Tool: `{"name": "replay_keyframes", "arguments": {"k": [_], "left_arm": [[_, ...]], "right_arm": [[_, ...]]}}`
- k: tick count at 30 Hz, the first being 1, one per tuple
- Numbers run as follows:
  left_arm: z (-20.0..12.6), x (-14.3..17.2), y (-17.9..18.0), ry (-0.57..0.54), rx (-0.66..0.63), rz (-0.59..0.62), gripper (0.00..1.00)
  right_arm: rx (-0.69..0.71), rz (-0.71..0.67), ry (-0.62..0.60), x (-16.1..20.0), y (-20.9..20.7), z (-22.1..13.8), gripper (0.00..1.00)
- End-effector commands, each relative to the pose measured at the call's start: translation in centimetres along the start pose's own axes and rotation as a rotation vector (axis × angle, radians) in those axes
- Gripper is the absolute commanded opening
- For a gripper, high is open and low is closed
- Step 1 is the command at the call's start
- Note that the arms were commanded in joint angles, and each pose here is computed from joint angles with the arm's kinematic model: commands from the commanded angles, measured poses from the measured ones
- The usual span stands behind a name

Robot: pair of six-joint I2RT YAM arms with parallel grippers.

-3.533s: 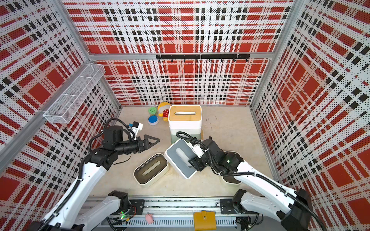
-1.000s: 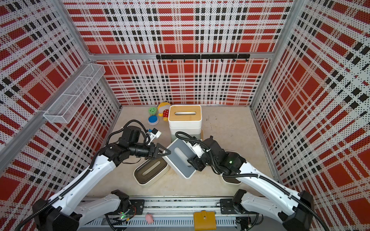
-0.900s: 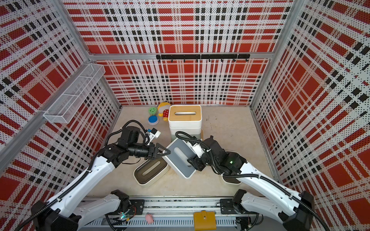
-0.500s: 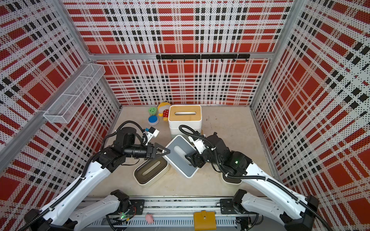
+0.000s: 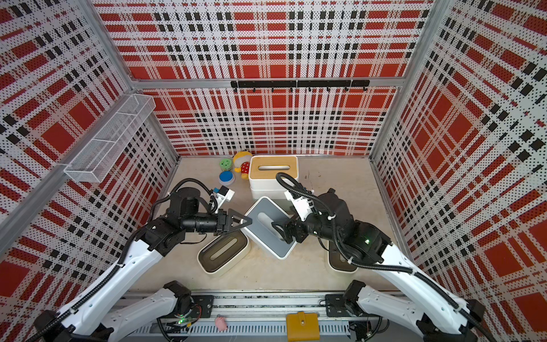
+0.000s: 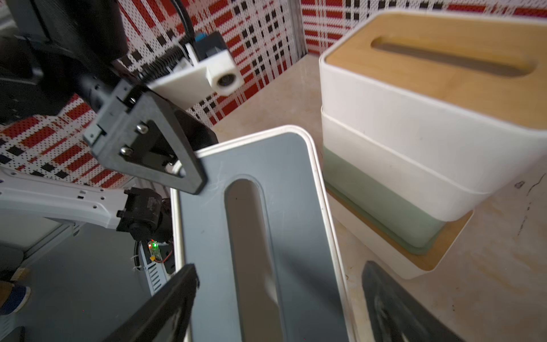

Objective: Stack the tissue boxes
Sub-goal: Place the tissue box at the tissue box.

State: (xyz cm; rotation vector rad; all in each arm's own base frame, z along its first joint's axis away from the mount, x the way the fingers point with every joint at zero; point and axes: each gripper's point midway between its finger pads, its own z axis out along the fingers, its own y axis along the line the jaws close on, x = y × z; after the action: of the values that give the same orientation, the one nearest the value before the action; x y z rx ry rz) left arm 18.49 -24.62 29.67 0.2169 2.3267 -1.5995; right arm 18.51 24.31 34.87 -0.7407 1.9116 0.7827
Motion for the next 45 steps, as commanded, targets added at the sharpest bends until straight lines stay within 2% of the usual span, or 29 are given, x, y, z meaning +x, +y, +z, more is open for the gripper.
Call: {"name": "replay_keyframes", "arguments": {"k": [1,4,8,11,15,18,22,27,38,41,45], "left_arm": [[-2.0,-2.1,-5.9,-0.094,0.122,0.131,0.45],[-2.6,-3.2,-8.0,-0.125,0.149,0.147,0.45],[-3.7,-5.2,-10.9,-0.194,0.19,0.172,0.45],[-4.3,-7.0,-12.8,-0.251,0.221,0.196,0.45],[-5.6,-10.3,-14.7,-0.335,0.242,0.202,0.44],[-6.5,-12.8,-15.5,-0.411,0.276,0.184,0.44],[-7.4,-15.7,-15.6,-0.495,0.312,0.133,0.43],[-7.4,-17.7,-14.8,-0.554,0.305,0.08,0.44],[-3.9,-19.6,-12.6,-0.576,0.275,-0.074,0.43],[-3.4,-19.7,-11.2,-0.605,0.249,-0.145,0.43],[-3.0,-20.2,-10.6,-0.614,0.225,-0.178,0.43]], "right_arm": [[0.101,-0.047,-0.163,-4.4,-0.9,-3.7,1.0],[0.204,-0.065,-0.237,-6.9,-2.2,-5.5,1.0],[0.336,-0.053,-0.261,-9.2,-4.3,-6.2,1.0],[0.35,-0.022,-0.345,-11.1,-5.4,-6.2,1.0],[0.374,0.132,-0.391,-12.6,-9.1,-5.8,1.0],[0.332,0.255,-0.439,-13.1,-11.7,-5.9,1.0],[0.334,0.399,-0.471,-12.4,-15.5,-6.5,1.0],[0.28,0.488,-0.537,-11.6,-17.6,-7.6,1.0],[0.245,0.503,-0.509,-9.4,-18.0,-6.6,1.0],[0.239,0.509,-0.503,-8.9,-18.1,-6.3,1.0],[0.219,0.509,-0.494,-8.7,-17.9,-6.0,1.0]]}}
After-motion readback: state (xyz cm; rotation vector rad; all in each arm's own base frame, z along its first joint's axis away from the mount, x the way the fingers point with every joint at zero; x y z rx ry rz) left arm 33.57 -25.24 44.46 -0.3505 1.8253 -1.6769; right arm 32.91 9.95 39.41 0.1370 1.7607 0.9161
